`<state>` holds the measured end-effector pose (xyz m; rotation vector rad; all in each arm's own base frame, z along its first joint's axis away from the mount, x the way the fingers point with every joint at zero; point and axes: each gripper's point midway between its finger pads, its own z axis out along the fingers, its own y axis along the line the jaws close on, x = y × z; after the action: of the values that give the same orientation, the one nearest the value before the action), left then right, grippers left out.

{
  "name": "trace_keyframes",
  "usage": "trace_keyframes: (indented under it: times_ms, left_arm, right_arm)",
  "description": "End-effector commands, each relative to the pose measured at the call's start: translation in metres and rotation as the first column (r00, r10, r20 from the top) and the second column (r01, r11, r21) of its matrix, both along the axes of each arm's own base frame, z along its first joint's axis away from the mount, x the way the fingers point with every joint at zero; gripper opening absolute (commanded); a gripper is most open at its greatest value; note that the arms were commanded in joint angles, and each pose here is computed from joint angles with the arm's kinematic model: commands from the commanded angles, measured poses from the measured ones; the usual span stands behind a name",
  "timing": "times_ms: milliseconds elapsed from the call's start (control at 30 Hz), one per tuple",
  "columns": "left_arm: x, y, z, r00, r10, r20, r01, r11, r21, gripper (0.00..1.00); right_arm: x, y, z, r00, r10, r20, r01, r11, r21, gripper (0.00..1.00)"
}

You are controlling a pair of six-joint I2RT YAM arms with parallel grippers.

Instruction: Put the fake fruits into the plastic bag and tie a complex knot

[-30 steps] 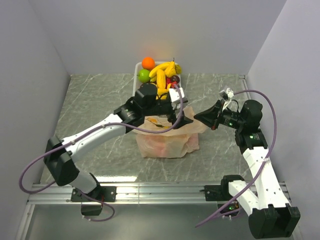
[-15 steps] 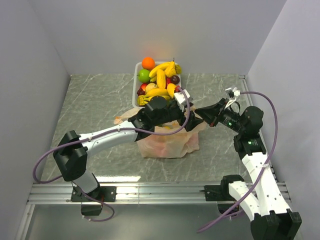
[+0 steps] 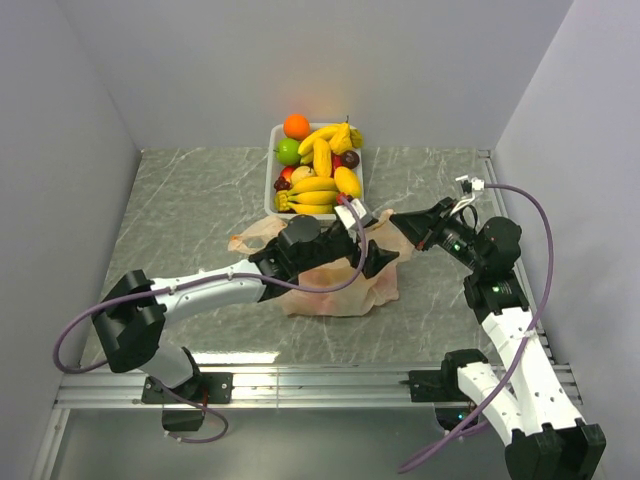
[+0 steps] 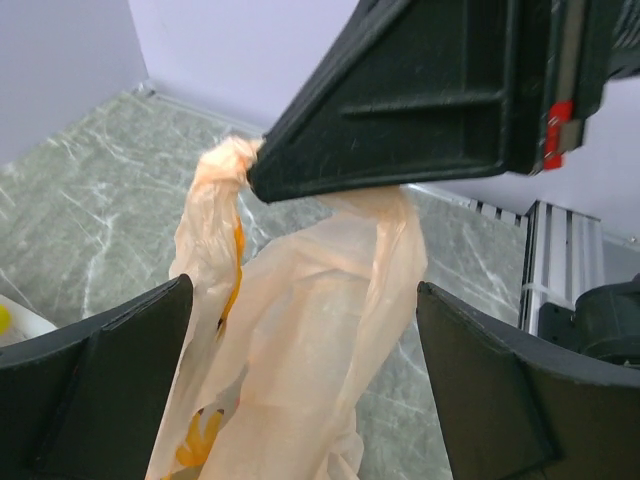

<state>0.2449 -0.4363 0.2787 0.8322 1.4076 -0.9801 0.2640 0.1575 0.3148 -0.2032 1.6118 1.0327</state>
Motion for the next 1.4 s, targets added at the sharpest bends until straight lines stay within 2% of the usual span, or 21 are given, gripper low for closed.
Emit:
trace_keyframes:
  times_ms: [0,167,267,433,567,733,1033,1200,1367]
  left_arm:
    - [-0.01,0.006,0.042,0.997,-0.018,0.072,0.026,0.994,-0.104,0.99]
    - [-0.023,0.009,0.062,0.988,-0.037,0.153,0.06,0.988,-0.144,0.99]
    - [-0.025,-0.001,0.063,0.969,0.032,0.246,-0.007,0.995,-0.103,0.99]
    - [0.009,-0.013,0.054,0.944,0.192,0.269,-0.18,0.981,-0.068,1.0]
    - [0.019,-0.014,0.06,0.908,0.251,0.335,-0.228,0.968,-0.105,0.99]
    - [0.025,-0.012,0.067,0.871,0.286,0.399,-0.258,0.958,-0.123,0.99]
    - [-0.006,0.0,0.071,0.789,0.272,0.55,-0.257,0.961,-0.105,0.99]
    - [0.003,0.0,0.064,0.767,0.289,0.573,-0.301,0.951,-0.076,0.99]
    - [0.004,0.002,0.076,0.734,0.316,0.601,-0.308,0.944,-0.119,0.99]
  right_arm:
    - [-0.002,0.001,0.015,0.998,-0.012,0.061,0.011,1.0,0.022,0.0]
    - [-0.001,-0.003,0.016,0.997,-0.038,0.074,0.037,0.999,0.009,0.0]
    - [-0.001,-0.004,0.018,0.996,-0.051,0.071,0.049,0.998,0.025,0.0]
    - [-0.005,-0.003,0.025,0.996,-0.055,0.073,0.052,0.997,0.048,0.0]
    - [-0.006,-0.003,0.025,0.996,-0.057,0.068,0.054,0.997,0.049,0.0]
    - [-0.005,-0.003,0.019,0.997,-0.062,0.048,0.06,0.997,0.053,0.0]
    - [0.002,-0.01,0.003,0.992,-0.121,-0.028,0.122,0.992,0.044,0.0]
    - [0.0,-0.01,0.001,0.992,-0.116,-0.052,0.118,0.992,0.049,0.0]
    - [-0.007,-0.01,0.004,0.994,-0.107,-0.022,0.108,0.993,0.052,0.0]
